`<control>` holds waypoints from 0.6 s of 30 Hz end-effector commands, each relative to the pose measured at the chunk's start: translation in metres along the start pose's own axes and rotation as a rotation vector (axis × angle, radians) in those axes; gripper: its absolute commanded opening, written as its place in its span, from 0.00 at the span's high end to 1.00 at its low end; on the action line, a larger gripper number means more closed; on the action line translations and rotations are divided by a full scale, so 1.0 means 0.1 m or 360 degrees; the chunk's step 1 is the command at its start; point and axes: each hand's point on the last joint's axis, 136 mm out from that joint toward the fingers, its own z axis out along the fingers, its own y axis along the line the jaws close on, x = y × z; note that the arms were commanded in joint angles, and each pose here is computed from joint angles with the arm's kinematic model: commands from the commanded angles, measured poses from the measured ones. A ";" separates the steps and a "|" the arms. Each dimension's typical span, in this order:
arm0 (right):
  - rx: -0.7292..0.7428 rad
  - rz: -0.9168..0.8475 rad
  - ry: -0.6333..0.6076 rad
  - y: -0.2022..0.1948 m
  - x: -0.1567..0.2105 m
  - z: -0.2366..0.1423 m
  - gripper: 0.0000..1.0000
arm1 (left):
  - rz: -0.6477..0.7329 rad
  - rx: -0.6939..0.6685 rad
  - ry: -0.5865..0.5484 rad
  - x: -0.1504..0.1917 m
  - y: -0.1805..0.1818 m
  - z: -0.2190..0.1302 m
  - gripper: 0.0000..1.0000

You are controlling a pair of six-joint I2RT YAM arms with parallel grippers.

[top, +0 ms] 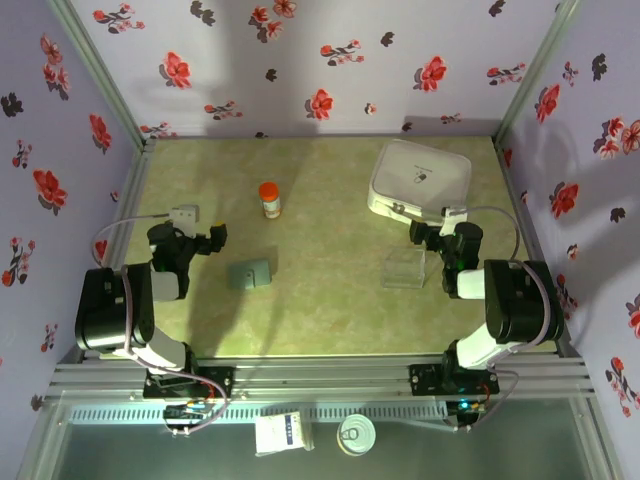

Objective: Take the credit cards out of the card holder

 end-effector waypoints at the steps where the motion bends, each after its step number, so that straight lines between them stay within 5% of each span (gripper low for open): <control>1: -0.0019 -0.0023 -0.0045 0.01 -0.07 0.01 0.01 | 0.0034 -0.0004 -0.0042 -0.05 -0.01 0.00 0.00; 18: -0.0008 -0.0021 -0.0053 0.00 -0.08 0.01 0.01 | 0.0043 -0.0007 -0.0042 -0.04 -0.02 0.00 0.00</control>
